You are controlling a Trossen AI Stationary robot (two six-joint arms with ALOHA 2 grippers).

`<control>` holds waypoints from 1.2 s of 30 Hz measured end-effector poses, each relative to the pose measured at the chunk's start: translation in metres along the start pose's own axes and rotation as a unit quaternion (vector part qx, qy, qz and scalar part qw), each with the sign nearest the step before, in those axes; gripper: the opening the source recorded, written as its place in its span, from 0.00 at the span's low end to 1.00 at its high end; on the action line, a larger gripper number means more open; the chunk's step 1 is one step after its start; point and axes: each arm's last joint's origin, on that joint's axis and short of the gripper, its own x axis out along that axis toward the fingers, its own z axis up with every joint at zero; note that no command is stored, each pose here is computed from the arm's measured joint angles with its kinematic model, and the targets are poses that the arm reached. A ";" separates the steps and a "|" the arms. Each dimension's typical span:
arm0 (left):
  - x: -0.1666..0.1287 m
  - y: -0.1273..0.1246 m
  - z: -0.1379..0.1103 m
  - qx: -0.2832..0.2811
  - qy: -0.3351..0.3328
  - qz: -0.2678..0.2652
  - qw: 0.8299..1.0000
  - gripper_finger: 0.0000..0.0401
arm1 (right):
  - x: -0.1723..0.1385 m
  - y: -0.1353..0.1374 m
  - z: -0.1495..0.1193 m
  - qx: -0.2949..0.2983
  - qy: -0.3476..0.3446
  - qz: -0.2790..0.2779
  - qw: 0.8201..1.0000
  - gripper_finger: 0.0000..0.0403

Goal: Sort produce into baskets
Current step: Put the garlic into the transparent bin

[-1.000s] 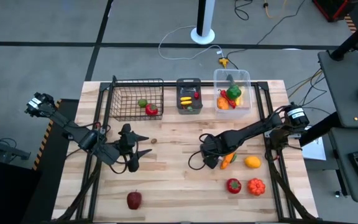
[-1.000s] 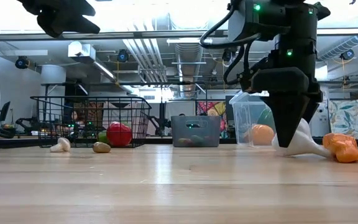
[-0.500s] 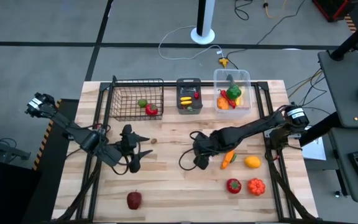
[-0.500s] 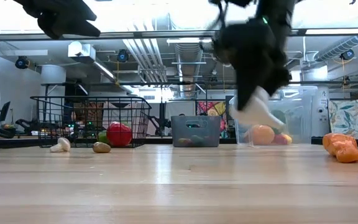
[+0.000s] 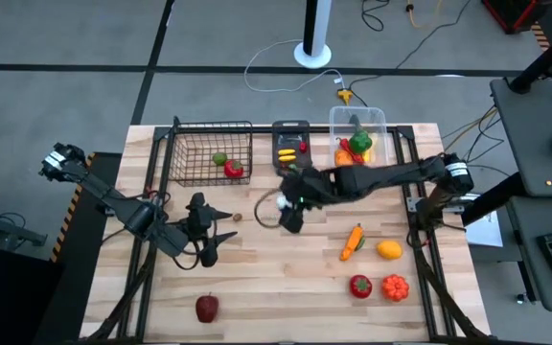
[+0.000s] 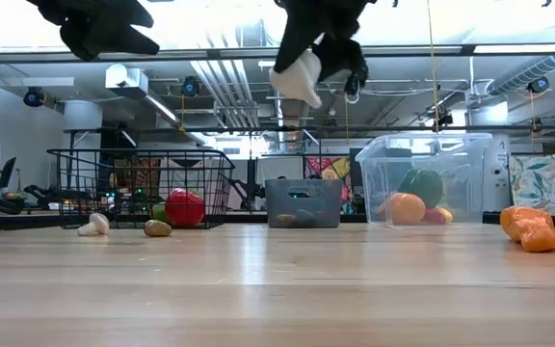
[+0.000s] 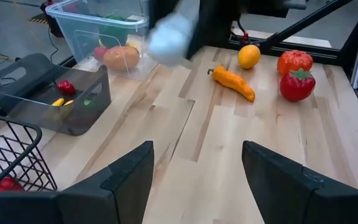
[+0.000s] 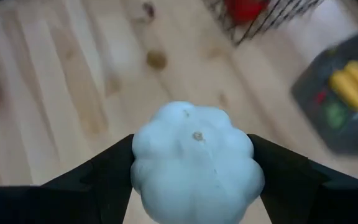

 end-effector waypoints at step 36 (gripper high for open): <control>0.000 0.000 0.000 -0.014 0.000 -0.002 1.000 0.56 | -0.047 -0.200 -0.006 0.143 0.250 -0.313 0.905 0.69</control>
